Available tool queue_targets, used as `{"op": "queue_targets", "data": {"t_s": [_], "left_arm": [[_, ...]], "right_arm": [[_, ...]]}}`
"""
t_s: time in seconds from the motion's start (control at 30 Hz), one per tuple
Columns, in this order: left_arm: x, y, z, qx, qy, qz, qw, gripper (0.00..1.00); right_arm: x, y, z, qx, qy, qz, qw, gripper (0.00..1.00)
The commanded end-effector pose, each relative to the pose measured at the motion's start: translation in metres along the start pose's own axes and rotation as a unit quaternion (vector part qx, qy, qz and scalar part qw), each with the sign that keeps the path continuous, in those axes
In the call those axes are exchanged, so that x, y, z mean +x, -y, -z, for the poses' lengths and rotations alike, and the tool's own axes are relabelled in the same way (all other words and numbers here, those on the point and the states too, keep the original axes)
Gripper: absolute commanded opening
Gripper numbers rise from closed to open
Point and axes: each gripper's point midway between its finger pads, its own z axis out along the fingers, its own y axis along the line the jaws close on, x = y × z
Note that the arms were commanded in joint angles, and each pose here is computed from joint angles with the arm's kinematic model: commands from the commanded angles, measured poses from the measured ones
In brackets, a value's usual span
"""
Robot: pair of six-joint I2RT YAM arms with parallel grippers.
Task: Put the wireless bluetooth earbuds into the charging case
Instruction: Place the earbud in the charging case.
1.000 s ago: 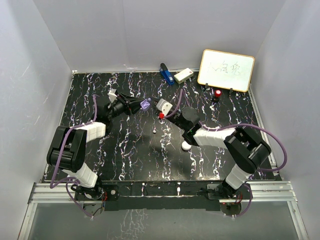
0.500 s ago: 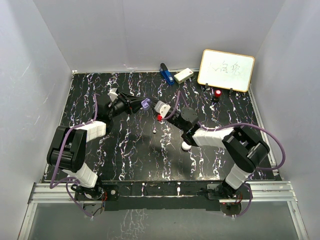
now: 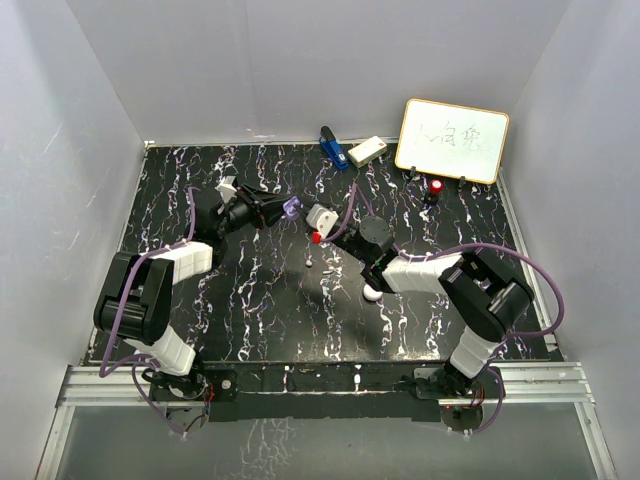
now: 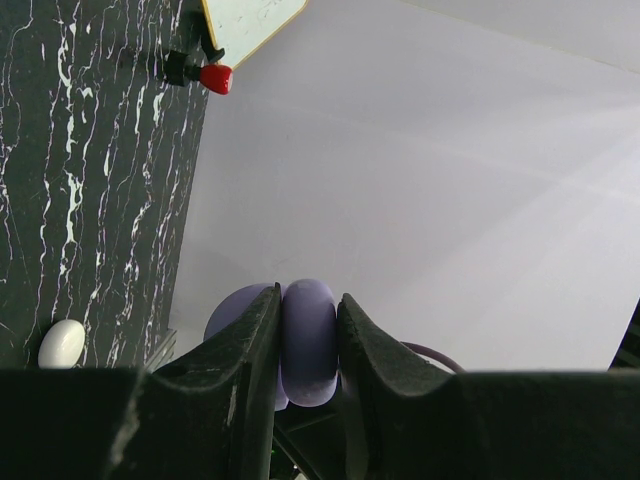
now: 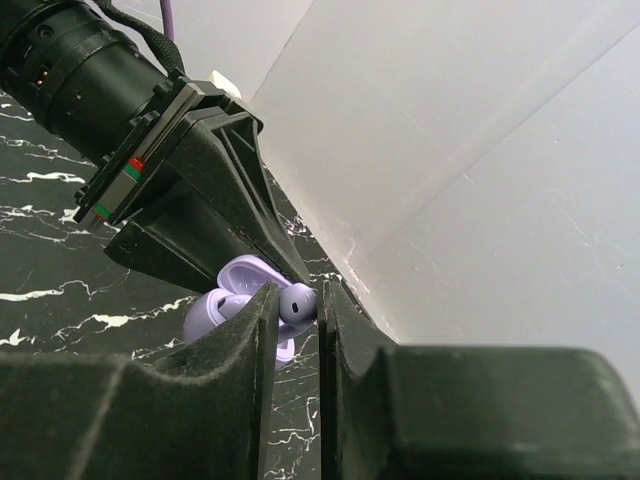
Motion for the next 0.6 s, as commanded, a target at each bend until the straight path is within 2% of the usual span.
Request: {"op": "queue_targets", "data": {"t_s": [0.0,0.57], "left_arm": [[0.0107,0.0237,0.0015,0.019,-0.018,-0.011,1.000,0.00],[0.0129,0.0274,0.0022,0.021,-0.019,-0.012,1.000,0.00]], "right_arm": [[-0.0277,0.0212,-0.0084,0.036,0.046,0.023,0.998,0.00],[-0.0229,0.0203,-0.0105,0.039,0.046,0.034,0.998,0.00]]}}
